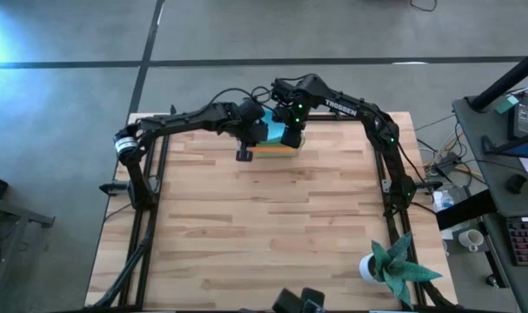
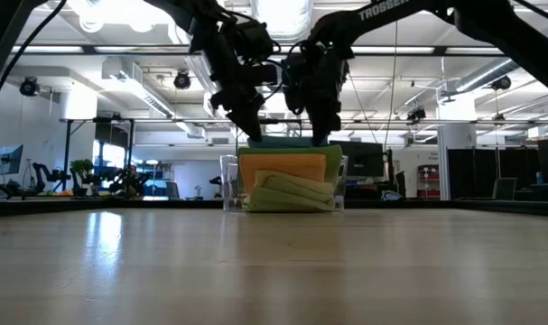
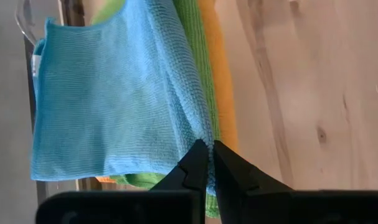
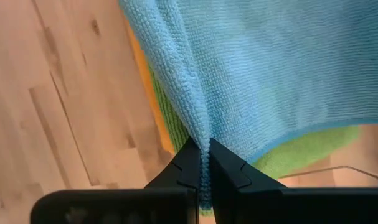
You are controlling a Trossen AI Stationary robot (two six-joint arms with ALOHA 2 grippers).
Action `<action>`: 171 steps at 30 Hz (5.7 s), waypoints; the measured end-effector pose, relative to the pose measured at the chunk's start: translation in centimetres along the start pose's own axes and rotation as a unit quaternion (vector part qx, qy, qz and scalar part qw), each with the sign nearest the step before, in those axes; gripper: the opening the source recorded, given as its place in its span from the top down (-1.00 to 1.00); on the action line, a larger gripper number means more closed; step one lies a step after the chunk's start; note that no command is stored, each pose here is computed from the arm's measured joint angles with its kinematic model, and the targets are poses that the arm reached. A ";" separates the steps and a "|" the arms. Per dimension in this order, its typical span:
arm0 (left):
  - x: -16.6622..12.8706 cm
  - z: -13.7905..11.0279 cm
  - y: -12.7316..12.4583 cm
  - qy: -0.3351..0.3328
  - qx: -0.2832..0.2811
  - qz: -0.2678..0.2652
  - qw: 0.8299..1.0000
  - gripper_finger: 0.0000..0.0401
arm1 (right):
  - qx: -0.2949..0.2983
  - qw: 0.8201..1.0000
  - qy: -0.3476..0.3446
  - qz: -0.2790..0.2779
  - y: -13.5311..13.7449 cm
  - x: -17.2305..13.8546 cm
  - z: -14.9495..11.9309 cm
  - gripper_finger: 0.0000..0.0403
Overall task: Fold microfiber towels
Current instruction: Put the blue microfiber towel into the transparent bin, then return to Home Position
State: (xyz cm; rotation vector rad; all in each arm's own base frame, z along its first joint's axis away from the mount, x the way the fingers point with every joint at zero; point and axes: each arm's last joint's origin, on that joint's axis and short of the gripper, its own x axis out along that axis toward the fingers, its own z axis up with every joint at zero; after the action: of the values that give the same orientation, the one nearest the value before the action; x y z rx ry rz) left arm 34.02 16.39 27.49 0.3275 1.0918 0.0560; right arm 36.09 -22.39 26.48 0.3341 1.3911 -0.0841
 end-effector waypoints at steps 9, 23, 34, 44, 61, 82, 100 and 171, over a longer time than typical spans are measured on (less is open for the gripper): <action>0.4 0.0 0.0 0.001 0.000 0.000 1.000 0.99 | -0.002 1.000 0.002 -0.004 0.1 0.1 0.0 0.95; 0.5 -0.2 0.0 0.013 -0.001 -0.002 1.000 0.71 | -0.023 1.000 0.009 -0.013 0.9 0.4 0.2 0.45; -0.6 0.2 0.3 0.006 -0.001 0.013 1.000 0.50 | -0.017 1.000 -0.018 -0.010 1.8 -2.4 -0.7 0.34; -4.6 -0.1 0.3 0.001 -0.016 0.063 0.998 0.50 | -0.011 0.997 -0.070 -0.020 2.4 -4.2 -0.7 0.38; -6.5 -2.6 -0.8 0.007 -0.094 0.069 0.993 0.50 | 0.012 0.987 -0.159 -0.002 1.5 -0.9 1.1 0.47; -5.3 -3.4 -1.3 0.024 -0.101 0.059 0.993 0.50 | 0.024 0.992 -0.125 0.011 1.4 3.7 0.1 0.47; -5.2 -3.5 -1.4 0.026 -0.100 0.057 0.993 0.50 | 0.022 0.978 -0.205 0.029 2.4 3.8 2.6 0.47; -11.7 -11.6 -8.7 -0.070 -0.247 0.066 0.964 0.50 | 0.032 0.932 -0.357 -0.046 7.1 -8.1 -1.8 0.47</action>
State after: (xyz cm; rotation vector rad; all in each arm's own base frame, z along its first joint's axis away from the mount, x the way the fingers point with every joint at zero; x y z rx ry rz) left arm 17.35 8.47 30.24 -0.0463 0.8802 0.4114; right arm 34.69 -16.30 35.40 0.2543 0.6791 -0.2985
